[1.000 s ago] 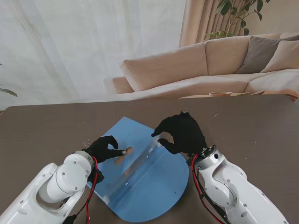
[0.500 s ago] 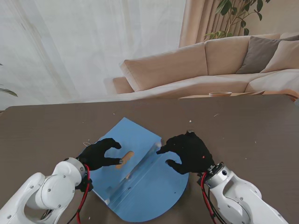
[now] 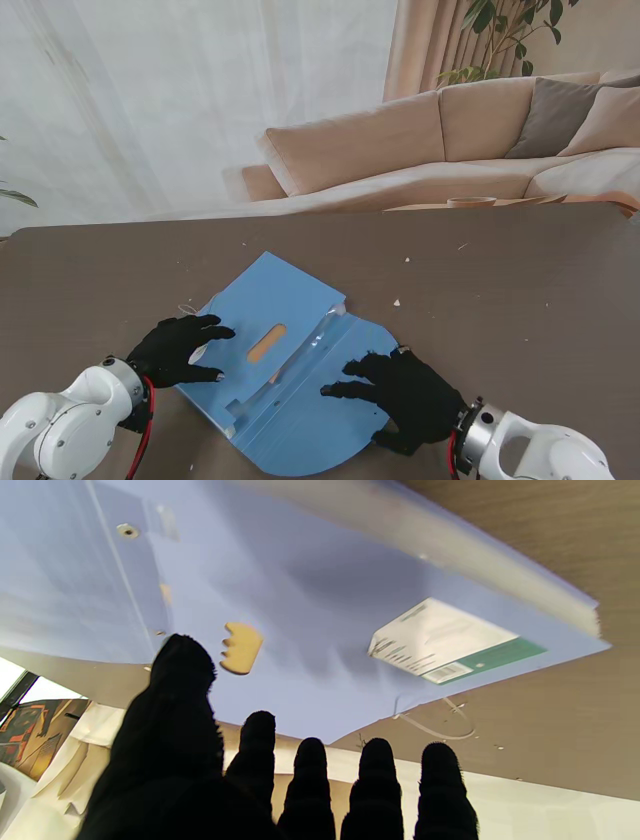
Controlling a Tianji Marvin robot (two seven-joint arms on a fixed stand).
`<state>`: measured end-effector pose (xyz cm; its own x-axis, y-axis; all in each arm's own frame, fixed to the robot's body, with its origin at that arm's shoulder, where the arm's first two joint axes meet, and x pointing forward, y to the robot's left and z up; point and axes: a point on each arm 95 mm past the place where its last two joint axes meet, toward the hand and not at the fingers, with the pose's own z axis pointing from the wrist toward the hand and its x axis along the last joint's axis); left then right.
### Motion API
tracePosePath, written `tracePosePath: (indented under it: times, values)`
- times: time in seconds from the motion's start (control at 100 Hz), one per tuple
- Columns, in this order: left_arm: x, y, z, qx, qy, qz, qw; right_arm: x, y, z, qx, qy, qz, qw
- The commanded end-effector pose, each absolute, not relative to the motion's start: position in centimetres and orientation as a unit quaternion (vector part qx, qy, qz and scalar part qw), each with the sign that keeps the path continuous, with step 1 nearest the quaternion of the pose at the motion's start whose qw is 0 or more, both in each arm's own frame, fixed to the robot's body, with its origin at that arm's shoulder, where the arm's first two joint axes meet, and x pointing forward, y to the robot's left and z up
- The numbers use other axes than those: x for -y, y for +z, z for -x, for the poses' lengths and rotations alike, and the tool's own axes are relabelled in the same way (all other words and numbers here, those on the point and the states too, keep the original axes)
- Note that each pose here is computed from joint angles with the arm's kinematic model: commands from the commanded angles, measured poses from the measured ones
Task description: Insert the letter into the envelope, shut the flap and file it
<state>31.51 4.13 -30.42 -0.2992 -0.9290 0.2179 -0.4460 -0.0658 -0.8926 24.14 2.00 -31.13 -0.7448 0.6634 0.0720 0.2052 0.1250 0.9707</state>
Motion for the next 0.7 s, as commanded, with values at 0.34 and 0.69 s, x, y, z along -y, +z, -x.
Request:
tracePosePath:
  times: [0.34, 0.69]
  values:
    - [-3.6, -32.7, -31.0, -0.643, -0.473, 0.555, 0.233, -2.1, -36.2, -24.6, -0.709, 0.601, -0.294, 0.223]
    - [-3.6, -33.2, -31.1, -0.642, -0.466, 0.564, 0.229, -3.2, -37.1, -26.8, -0.652, 0.663, -0.285, 0.233]
